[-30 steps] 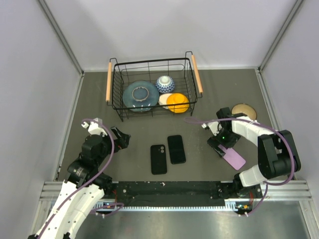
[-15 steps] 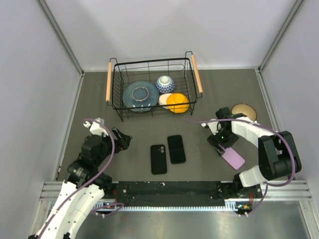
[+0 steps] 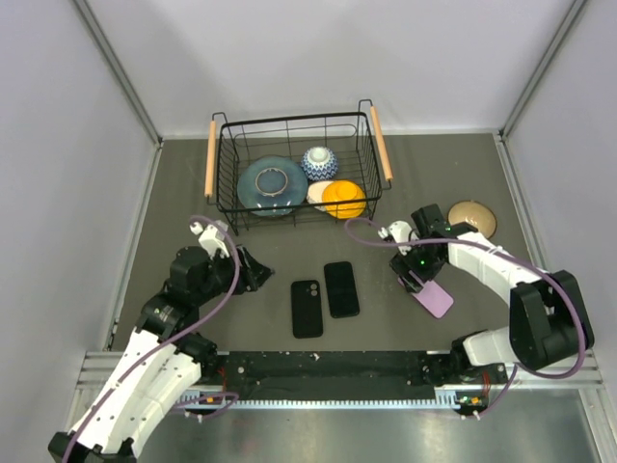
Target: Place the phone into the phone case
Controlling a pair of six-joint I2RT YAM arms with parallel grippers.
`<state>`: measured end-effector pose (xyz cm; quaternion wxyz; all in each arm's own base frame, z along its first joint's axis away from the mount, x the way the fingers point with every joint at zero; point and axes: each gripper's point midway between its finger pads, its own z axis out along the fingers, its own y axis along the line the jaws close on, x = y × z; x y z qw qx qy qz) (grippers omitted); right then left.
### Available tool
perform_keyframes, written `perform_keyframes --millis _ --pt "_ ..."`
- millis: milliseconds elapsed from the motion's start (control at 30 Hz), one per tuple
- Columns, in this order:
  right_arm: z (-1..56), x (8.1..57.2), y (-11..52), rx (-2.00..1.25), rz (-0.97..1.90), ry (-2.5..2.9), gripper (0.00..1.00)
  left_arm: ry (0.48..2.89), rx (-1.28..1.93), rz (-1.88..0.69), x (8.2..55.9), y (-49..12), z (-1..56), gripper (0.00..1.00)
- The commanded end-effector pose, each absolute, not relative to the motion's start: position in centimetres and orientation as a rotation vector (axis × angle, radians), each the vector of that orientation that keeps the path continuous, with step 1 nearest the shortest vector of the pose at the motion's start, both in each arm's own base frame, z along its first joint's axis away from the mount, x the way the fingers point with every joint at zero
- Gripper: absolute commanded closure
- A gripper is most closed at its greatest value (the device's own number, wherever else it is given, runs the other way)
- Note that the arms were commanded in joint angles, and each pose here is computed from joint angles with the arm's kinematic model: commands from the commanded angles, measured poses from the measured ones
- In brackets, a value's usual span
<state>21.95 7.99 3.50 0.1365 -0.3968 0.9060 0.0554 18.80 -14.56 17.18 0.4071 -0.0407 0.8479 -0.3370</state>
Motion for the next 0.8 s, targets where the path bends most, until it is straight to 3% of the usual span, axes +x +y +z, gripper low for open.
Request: perform_keyframes --millis 0,367,767 --pt "5.6 23.5 11.6 -1.121 0.279 2.454 0.52 2.095 -0.022 -0.985 18.9 -16.8 18.6 0.31" --pt "6.8 23.1 16.2 -1.088 0.411 2.266 0.52 2.117 -0.01 -1.163 19.4 -20.9 18.8 0.34" --pt "9.4 22.4 20.6 -1.134 0.548 1.987 0.51 2.171 0.134 -1.195 21.8 -28.6 20.0 0.35"
